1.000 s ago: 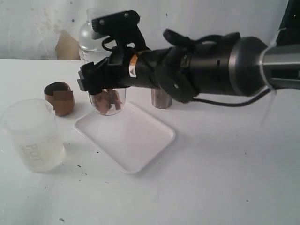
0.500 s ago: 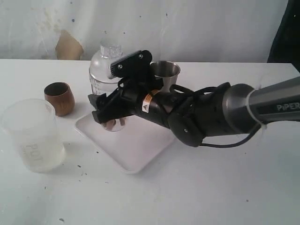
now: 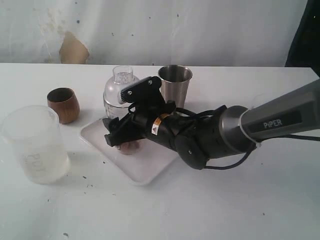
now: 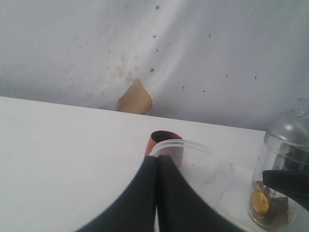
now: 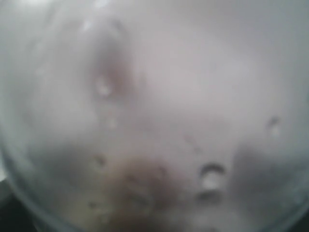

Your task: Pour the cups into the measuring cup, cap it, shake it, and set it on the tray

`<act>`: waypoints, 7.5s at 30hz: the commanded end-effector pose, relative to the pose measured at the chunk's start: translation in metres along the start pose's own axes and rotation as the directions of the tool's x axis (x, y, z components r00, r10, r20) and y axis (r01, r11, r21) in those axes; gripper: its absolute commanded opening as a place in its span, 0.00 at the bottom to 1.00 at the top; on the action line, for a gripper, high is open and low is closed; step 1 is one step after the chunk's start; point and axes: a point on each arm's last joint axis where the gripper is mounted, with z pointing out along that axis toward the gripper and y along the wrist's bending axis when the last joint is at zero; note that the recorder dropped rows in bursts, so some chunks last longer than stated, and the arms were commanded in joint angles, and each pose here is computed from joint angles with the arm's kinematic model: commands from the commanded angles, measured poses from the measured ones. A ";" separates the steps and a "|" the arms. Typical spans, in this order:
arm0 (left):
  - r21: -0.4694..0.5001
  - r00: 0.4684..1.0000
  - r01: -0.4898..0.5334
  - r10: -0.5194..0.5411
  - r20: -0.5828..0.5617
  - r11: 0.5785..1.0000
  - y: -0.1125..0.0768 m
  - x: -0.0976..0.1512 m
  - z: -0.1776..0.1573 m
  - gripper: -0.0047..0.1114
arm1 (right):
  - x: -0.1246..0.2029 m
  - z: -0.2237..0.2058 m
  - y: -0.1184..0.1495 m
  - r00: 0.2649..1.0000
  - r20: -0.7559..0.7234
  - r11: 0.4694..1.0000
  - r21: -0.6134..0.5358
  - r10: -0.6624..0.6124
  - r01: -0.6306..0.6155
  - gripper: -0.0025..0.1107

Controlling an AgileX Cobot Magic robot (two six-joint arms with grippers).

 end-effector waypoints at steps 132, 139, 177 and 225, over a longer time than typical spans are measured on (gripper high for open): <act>0.000 1.000 0.003 -0.003 0.002 1.000 0.000 0.001 0.000 0.04 | 0.076 -0.371 -0.025 0.920 0.377 0.829 0.478 0.104 -0.290 0.02; 0.000 1.000 0.003 -0.003 0.002 1.000 0.000 0.001 0.000 0.04 | 0.076 -0.371 -0.025 0.920 0.378 0.829 0.477 0.106 -0.292 0.02; 0.000 1.000 0.003 -0.003 0.002 1.000 0.000 0.001 0.000 0.04 | 0.082 -0.372 -0.028 0.962 0.270 0.791 0.580 0.041 -0.196 0.02; 0.000 1.000 0.003 -0.003 0.002 1.000 0.000 0.001 0.000 0.04 | 0.082 -0.372 -0.028 0.962 0.270 0.791 0.579 0.042 -0.197 0.02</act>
